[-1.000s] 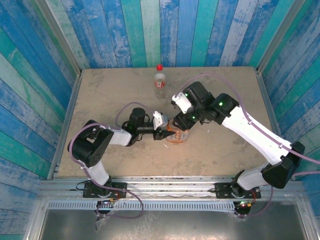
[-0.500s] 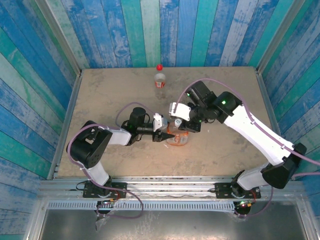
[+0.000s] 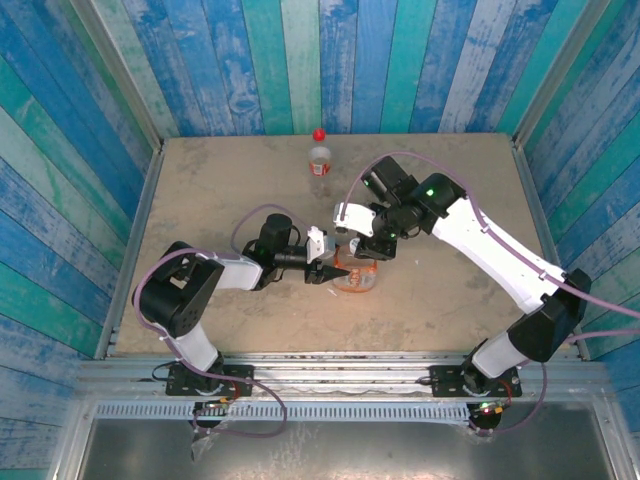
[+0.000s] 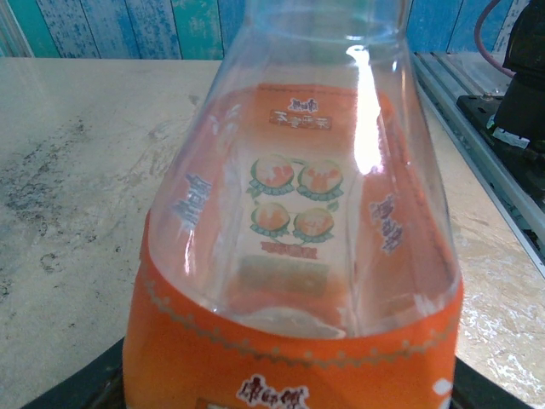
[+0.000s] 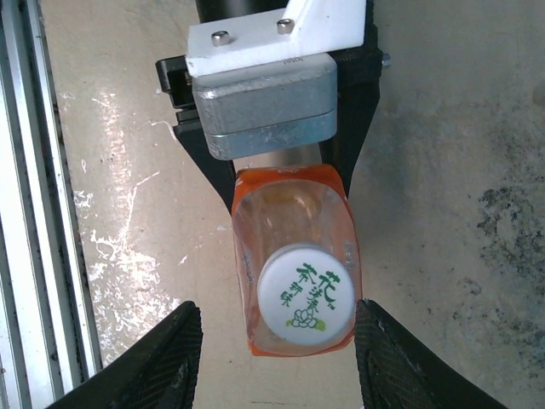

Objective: Screw on the bottle caps

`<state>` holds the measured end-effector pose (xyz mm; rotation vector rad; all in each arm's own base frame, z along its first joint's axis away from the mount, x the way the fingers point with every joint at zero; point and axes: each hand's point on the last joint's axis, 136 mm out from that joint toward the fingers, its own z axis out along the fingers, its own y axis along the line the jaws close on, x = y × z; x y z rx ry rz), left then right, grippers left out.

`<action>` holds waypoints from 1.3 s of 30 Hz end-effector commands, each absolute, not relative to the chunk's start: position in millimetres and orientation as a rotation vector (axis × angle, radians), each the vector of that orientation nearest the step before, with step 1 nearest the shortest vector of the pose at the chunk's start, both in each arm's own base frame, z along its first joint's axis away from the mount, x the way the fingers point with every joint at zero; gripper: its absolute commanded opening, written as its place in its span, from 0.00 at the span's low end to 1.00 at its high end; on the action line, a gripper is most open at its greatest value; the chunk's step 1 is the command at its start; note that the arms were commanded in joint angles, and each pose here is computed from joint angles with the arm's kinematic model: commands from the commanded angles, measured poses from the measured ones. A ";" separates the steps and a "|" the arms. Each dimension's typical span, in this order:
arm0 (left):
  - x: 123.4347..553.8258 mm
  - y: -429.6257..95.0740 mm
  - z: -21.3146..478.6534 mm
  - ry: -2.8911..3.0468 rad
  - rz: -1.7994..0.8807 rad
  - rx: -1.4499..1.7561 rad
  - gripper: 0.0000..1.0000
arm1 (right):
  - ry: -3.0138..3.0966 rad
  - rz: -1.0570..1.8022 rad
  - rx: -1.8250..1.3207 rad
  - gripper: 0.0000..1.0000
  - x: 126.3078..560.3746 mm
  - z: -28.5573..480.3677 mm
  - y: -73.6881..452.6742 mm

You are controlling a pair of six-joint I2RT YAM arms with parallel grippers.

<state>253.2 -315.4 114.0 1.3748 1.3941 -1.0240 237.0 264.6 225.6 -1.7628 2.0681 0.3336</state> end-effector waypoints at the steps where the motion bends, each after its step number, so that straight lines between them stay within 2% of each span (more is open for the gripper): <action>1: 243.5 -311.6 108.7 1.444 -1.060 1.393 0.59 | 2.082 0.336 -1.803 0.49 235.9 221.3 262.7; 7: 243.2 -311.7 108.7 1.444 -1.062 1.397 0.59 | 2.109 0.355 -1.785 0.46 238.0 219.1 266.7; 15: 242.0 -311.8 108.0 1.447 -1.068 1.400 0.59 | 2.147 0.395 -1.770 0.35 238.4 214.2 272.1; 22: 246.9 -312.2 108.8 1.458 -1.055 1.379 0.59 | 2.207 0.418 -1.732 0.31 234.2 211.2 270.1; 25: 248.9 -312.8 110.2 1.459 -1.048 1.368 0.58 | 2.310 0.426 -1.640 0.31 232.5 206.8 266.7; 29: 250.7 -313.0 112.5 1.455 -1.039 1.364 0.58 | 2.454 0.408 -1.501 0.36 227.9 197.2 263.3; 34: 254.1 -313.4 114.3 1.458 -1.029 1.352 0.58 | 2.614 0.277 -1.329 0.35 225.9 178.6 256.9; 39: 255.4 -313.5 116.0 1.458 -1.024 1.344 0.58 | 2.672 0.211 -1.117 0.28 226.0 175.4 255.0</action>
